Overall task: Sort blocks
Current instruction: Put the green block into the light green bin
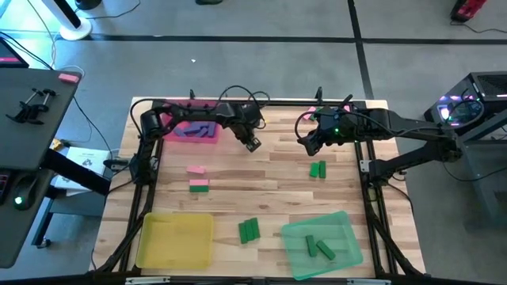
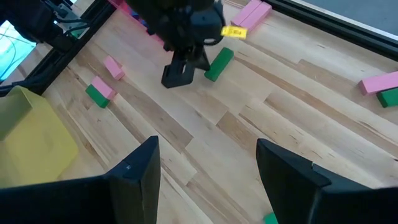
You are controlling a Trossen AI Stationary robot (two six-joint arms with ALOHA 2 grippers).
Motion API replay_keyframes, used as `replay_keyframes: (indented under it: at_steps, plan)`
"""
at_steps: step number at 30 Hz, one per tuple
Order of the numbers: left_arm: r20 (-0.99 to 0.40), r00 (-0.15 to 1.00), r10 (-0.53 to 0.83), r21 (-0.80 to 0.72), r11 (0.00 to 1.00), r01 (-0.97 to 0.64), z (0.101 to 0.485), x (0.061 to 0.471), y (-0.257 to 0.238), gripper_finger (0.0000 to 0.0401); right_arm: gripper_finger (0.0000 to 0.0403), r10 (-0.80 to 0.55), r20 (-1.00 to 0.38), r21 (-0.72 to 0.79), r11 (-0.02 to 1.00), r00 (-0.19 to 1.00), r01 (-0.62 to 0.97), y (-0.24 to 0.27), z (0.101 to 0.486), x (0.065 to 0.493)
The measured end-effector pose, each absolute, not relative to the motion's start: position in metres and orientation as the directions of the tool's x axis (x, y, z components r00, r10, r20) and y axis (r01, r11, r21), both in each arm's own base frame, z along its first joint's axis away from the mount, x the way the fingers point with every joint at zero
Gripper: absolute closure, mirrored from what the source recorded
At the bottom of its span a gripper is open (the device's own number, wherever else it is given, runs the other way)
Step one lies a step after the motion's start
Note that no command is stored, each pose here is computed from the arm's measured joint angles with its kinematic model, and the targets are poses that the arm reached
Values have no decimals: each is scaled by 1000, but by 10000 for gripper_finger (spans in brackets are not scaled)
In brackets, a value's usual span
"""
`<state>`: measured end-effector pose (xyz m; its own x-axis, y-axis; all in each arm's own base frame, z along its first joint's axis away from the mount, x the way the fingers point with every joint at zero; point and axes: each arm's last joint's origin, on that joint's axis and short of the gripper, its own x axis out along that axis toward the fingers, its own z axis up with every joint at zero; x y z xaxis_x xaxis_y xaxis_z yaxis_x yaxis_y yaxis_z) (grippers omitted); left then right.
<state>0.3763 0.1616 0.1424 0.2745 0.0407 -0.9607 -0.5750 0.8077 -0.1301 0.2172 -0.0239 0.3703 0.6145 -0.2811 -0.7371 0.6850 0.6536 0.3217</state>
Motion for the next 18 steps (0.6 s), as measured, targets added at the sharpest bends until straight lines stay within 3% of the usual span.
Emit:
replay_keyframes:
  at_steps: [3, 9, 12, 18]
  plan:
    - [-968, 253, 1, -140, 829, -541, 135, 379, 145, 401, 202, -281, -738, 322, 654, 614, 685, -24, 370, 217]
    - [-933, 348, -89, -238, 879, -413, 140, 401, 105, 401, 202, -279, -737, 307, 673, 615, 673, -24, 370, 217]
    - [-939, 321, -122, -250, 884, -396, 149, 405, 87, 401, 202, -276, -738, 294, 689, 616, 662, -24, 370, 217]
    - [-915, 404, 16, -161, 902, -400, 181, 408, 83, 401, 202, -274, -733, 263, 730, 622, 631, -24, 371, 218]
